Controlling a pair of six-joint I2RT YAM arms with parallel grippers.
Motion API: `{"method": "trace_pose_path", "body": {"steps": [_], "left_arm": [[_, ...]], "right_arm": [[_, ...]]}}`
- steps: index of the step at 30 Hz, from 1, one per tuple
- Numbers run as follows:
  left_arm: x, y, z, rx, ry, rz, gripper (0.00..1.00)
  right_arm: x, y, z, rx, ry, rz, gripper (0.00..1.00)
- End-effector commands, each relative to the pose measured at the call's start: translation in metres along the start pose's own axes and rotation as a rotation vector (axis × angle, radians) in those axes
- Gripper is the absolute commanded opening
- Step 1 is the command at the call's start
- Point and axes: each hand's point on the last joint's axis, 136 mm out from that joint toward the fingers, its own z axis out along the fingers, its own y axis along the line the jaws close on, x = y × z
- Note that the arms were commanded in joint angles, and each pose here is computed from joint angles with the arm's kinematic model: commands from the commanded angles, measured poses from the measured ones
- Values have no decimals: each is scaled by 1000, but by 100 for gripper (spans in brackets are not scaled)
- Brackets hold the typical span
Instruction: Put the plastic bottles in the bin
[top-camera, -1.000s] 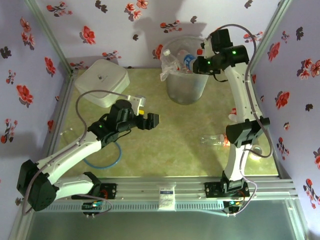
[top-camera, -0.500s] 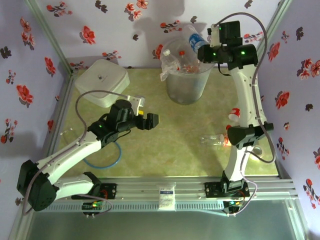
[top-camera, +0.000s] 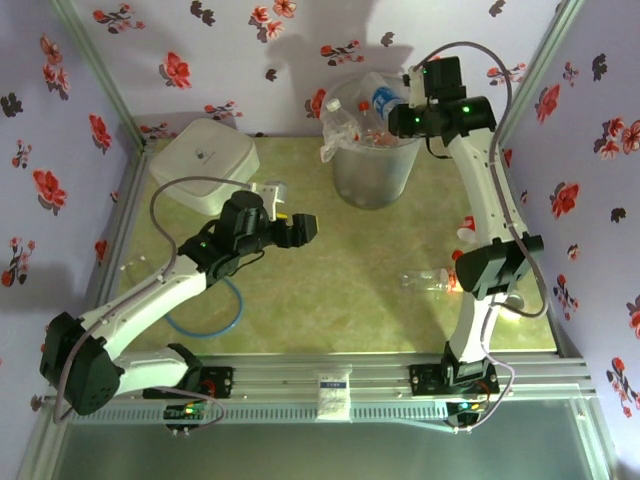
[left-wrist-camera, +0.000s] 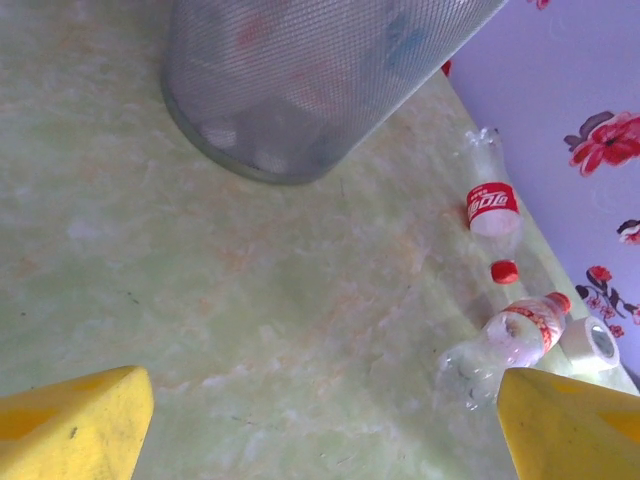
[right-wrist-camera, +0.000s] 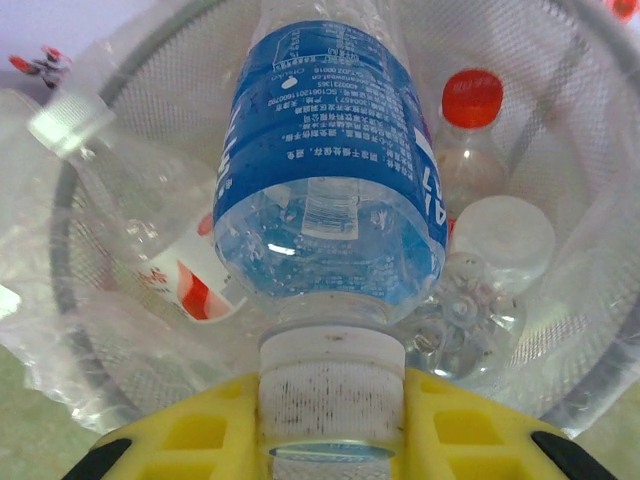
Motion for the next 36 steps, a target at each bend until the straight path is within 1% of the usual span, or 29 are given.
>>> {"method": "trace_pose_path", "body": {"steps": [1, 3, 5, 6, 8, 10, 13, 15, 17, 19, 20, 22, 25, 29, 32, 36], "left_arm": [[-11, 0, -2, 4, -37, -30, 89], [-9, 2, -1, -2, -33, -36, 89], [-10, 3, 0, -4, -34, -37, 89], [-10, 5, 1, -8, -34, -39, 89], [-10, 6, 2, -9, -33, -42, 89], [-9, 7, 5, -9, -29, -46, 89], [-7, 6, 9, 0, -21, -51, 89], [-6, 6, 9, 2, -16, -54, 89], [-6, 6, 7, 2, -14, -52, 89], [-7, 6, 4, 2, -18, -48, 89], [-7, 7, 2, 0, -22, -50, 89], [-8, 9, 1, -1, -29, -54, 89], [-6, 10, 2, -3, -29, -66, 89], [-3, 12, 0, -3, -25, -69, 89], [-2, 16, -1, -10, -29, -76, 89], [-2, 16, -1, -7, -29, -84, 89]], "right_arm": [[9, 3, 8, 20, 24, -46, 50], [12, 3, 3, 27, 31, -56, 63], [10, 2, -6, 40, 21, -67, 72], [8, 1, -11, 49, 11, -74, 74], [2, -2, -19, 66, -6, -84, 75], [-6, -8, -23, 77, -28, -76, 72], [-15, -17, -13, 77, -38, -57, 59], [-24, -22, -8, 94, -48, -64, 53], [-36, -19, -10, 86, -85, -63, 52], [-47, -7, -14, 27, -129, -41, 52], [-51, 2, -15, -10, -150, -34, 54], [-54, 14, -12, -43, -164, -37, 56], [-43, 10, 3, -13, -123, -37, 54], [-12, 1, 23, 16, -33, -23, 49], [7, -1, 35, 9, -13, -15, 47], [35, -9, 51, 29, 59, -4, 44]]}}
